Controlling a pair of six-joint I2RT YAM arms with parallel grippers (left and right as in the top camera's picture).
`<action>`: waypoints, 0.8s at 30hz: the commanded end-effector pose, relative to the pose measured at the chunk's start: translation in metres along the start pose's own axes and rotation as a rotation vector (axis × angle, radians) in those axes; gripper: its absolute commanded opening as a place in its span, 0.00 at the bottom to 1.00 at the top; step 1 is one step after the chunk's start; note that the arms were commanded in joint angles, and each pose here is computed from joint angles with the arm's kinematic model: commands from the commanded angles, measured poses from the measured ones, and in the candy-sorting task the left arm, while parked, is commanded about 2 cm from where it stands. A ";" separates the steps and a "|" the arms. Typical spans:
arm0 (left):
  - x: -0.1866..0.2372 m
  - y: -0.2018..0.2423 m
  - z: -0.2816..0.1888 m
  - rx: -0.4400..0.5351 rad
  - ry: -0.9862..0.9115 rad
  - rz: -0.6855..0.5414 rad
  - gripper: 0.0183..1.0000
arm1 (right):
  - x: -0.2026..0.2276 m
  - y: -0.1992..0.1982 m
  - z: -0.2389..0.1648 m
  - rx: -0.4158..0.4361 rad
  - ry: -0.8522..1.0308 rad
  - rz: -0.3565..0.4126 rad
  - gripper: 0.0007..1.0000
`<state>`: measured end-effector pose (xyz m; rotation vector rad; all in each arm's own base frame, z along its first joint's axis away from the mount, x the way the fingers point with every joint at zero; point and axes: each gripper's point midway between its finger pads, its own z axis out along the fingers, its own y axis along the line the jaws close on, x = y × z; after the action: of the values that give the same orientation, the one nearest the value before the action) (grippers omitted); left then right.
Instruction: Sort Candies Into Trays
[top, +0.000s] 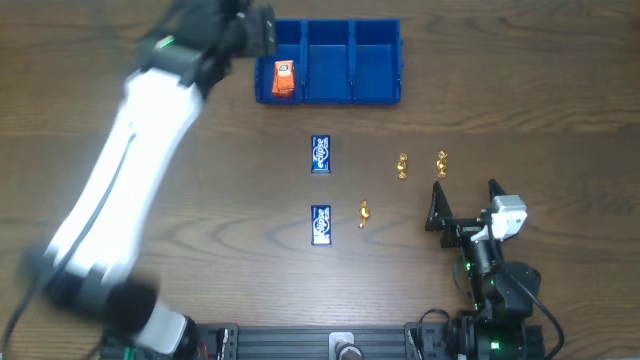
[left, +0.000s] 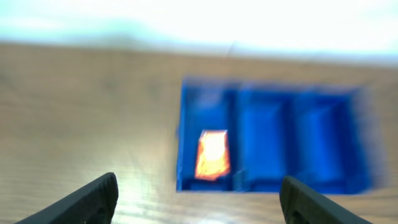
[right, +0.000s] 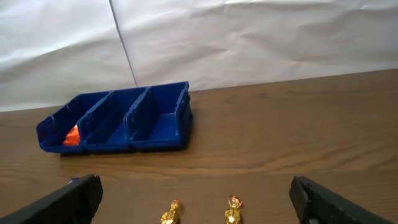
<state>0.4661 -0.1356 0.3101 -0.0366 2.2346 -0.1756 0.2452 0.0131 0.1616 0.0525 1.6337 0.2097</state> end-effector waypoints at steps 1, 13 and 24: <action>-0.049 0.040 -0.174 0.020 -0.413 0.010 0.92 | 0.001 -0.001 0.000 0.003 0.000 -0.011 1.00; 0.128 0.118 -0.191 -0.024 -0.627 0.102 1.00 | 0.001 -0.001 0.000 0.003 -0.001 -0.011 1.00; 0.229 0.130 -0.109 0.031 -0.639 0.079 1.00 | 0.001 -0.001 0.000 0.003 -0.001 -0.011 1.00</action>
<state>0.2401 -0.0090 0.2032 -0.0076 1.5614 -0.0966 0.2452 0.0131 0.1616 0.0524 1.6329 0.2096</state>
